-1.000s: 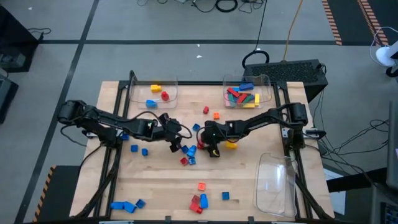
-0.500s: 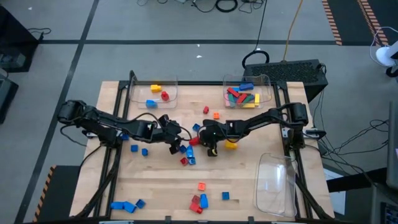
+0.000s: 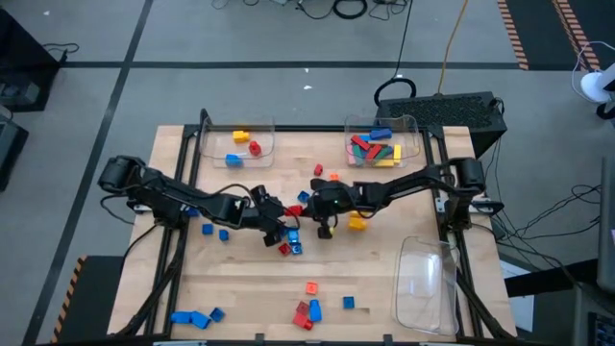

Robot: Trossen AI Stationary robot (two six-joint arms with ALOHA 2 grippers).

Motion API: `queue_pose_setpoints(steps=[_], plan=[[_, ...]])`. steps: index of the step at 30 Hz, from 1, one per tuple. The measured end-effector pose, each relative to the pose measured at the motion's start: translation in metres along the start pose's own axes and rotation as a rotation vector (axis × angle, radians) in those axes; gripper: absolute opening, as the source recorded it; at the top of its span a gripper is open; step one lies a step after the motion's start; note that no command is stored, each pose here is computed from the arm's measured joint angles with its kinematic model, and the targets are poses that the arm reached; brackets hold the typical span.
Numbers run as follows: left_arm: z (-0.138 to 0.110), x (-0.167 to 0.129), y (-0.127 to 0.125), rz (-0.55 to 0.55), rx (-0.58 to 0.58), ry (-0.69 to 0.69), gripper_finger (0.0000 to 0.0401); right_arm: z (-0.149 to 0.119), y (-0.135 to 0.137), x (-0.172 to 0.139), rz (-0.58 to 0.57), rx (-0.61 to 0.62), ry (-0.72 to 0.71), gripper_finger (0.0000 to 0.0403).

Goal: Sort blocks by size
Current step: Put the 1 stud red game piece into the top left transparent bin

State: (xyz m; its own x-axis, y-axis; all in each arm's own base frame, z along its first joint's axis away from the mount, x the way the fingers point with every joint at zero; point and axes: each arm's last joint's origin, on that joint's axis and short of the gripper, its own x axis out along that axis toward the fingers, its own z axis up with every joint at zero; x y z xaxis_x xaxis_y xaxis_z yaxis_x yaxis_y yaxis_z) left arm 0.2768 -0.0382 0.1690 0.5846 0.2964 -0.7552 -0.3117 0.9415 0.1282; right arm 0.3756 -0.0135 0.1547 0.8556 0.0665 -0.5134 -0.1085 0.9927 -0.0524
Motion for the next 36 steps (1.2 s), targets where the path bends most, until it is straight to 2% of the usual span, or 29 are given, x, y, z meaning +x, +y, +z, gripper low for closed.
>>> queue_pose_setpoints(steps=[5, 13, 17, 21, 28, 32, 36], plan=[[0.002, 0.002, -0.002, 0.001, 0.05, -0.022, 0.0286, 0.005, 0.002, -0.005, 0.009, -0.025, -0.006, 0.0001], [0.017, 0.001, -0.004, -0.024, 0.095, -0.163, 0.0286, 0.006, 0.01, -0.004, 0.028, -0.064, -0.014, 0.0], [0.019, 0.003, 0.0, -0.024, 0.082, -0.167, 0.0282, 0.008, 0.012, -0.004, 0.024, -0.069, -0.035, 0.0], [0.019, 0.005, 0.002, -0.069, 0.077, -0.152, 0.0249, 0.01, 0.012, -0.004, 0.025, -0.07, -0.055, 0.0], [0.019, 0.006, 0.005, -0.097, 0.078, -0.141, 0.0139, 0.011, 0.011, -0.004, 0.019, -0.066, -0.067, 0.0], [0.02, 0.007, 0.009, -0.093, 0.061, -0.135, 0.0137, 0.011, 0.011, -0.004, 0.002, -0.036, -0.064, 0.0004], [0.021, 0.007, 0.022, -0.052, 0.013, -0.105, 0.0137, 0.011, 0.008, -0.004, -0.085, 0.048, -0.061, 0.0025]])
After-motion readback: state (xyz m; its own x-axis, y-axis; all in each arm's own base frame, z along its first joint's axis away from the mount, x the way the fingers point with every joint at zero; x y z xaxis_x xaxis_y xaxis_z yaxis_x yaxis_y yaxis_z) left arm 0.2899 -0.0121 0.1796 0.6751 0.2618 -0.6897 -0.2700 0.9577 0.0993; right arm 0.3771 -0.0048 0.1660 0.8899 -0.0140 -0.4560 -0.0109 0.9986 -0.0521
